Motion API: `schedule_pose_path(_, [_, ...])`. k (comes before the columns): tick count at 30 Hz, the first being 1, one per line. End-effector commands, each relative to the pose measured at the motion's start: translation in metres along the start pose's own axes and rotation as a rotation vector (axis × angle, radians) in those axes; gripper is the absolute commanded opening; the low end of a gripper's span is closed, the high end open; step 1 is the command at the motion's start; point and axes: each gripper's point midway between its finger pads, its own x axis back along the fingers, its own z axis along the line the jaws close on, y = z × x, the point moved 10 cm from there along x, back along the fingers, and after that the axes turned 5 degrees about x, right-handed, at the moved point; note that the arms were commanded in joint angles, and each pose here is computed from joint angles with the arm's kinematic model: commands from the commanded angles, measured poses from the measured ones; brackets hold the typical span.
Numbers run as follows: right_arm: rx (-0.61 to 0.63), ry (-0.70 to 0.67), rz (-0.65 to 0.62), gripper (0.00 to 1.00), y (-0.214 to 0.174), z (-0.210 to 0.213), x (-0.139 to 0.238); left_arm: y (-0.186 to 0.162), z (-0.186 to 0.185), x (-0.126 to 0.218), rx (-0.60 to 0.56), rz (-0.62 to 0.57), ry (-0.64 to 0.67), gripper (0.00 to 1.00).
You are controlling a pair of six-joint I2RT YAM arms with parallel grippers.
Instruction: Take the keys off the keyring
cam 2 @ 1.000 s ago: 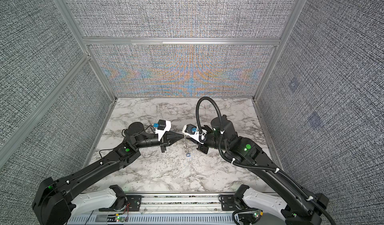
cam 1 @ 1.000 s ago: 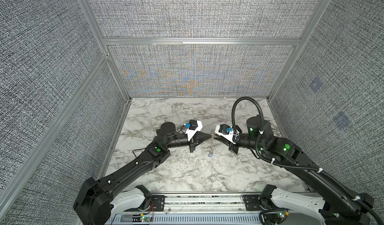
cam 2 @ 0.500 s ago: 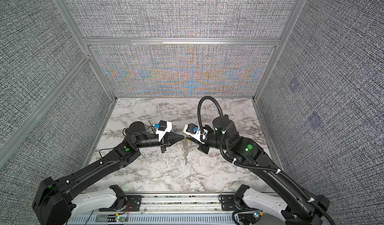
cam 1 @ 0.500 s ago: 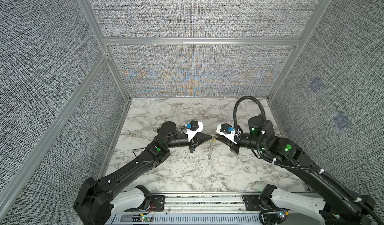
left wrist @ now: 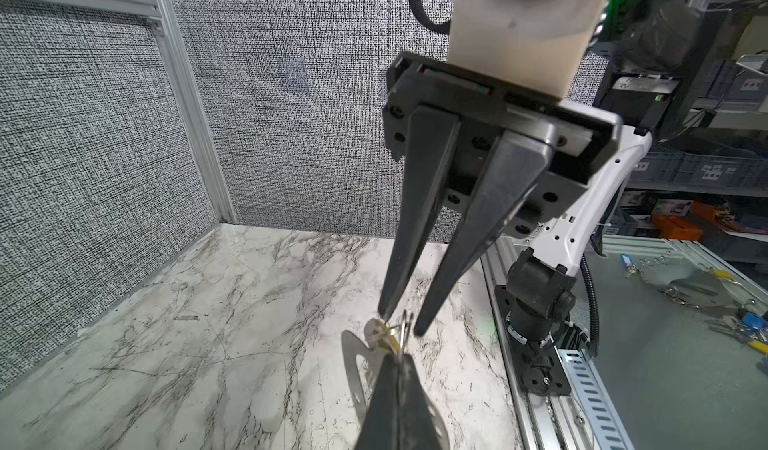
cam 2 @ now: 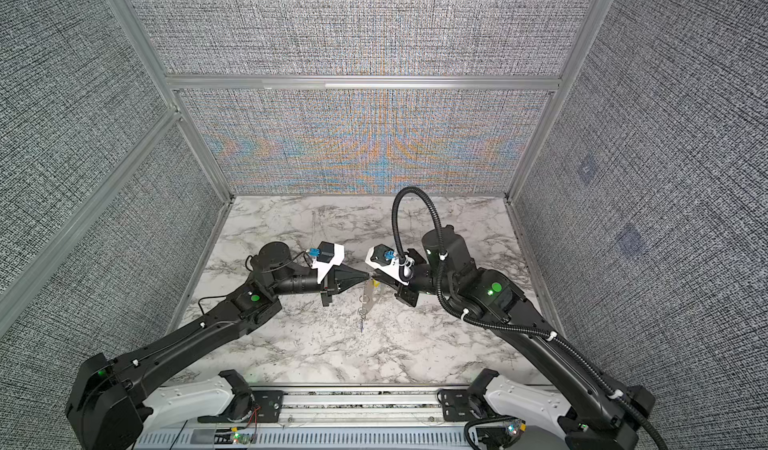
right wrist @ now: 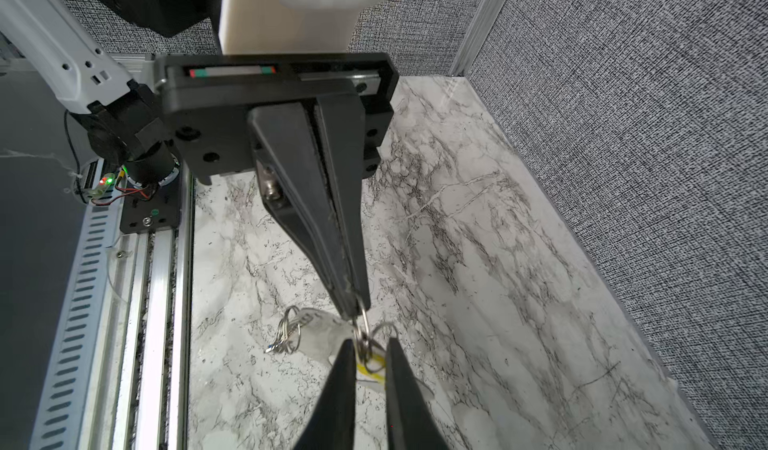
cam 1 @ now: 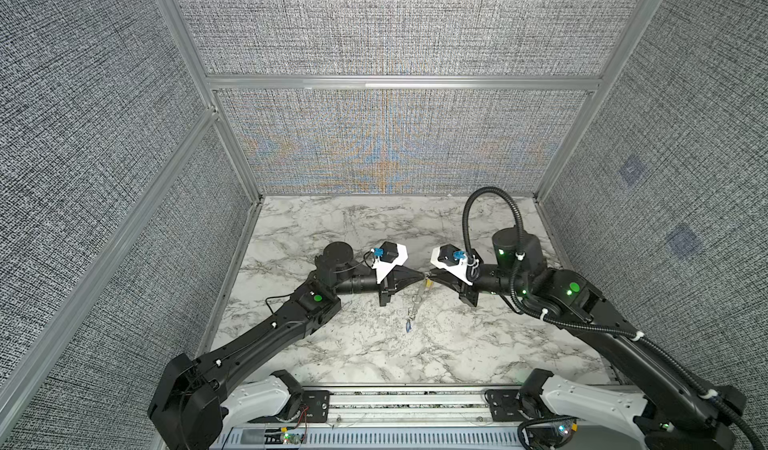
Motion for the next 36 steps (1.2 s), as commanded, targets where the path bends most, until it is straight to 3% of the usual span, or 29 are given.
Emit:
schedule_pose_path(1, [0.006, 0.021, -0.003, 0.14, 0.001, 0.001, 0.001, 0.004, -0.001, 0.000, -0.016, -0.003, -0.019, 0.00])
schedule_pose_path(8, [0.007, 0.027, -0.003, 0.04, -0.001, 0.002, 0.001, 0.003, -0.001, -0.001, -0.023, 0.018, -0.029, 0.00])
schedule_pose_path(16, [-0.001, 0.028, 0.013, 0.00, -0.002, 0.002, 0.001, 0.003, 0.001, -0.001, -0.039, 0.049, 0.009, 0.00])
schedule_pose_path(17, [-0.006, 0.026, 0.021, 0.00, -0.003, 0.002, 0.001, 0.005, 0.002, -0.001, -0.054, 0.059, 0.030, 0.00])
schedule_pose_path(19, [-0.013, 0.026, 0.033, 0.00, -0.003, 0.002, 0.002, 0.008, 0.003, 0.002, -0.089, 0.092, 0.072, 0.23])
schedule_pose_path(23, [-0.036, 0.029, 0.071, 0.00, -0.004, 0.001, 0.003, 0.018, -0.002, 0.006, -0.204, 0.172, 0.149, 0.32])
schedule_pose_path(29, [-0.069, 0.047, 0.116, 0.00, -0.005, 0.000, 0.000, 0.022, -0.013, -0.001, -0.359, 0.318, 0.202, 0.33])
schedule_pose_path(36, [-0.080, 0.061, 0.125, 0.00, -0.002, -0.001, -0.001, 0.028, -0.021, -0.008, -0.492, 0.356, 0.266, 0.32])
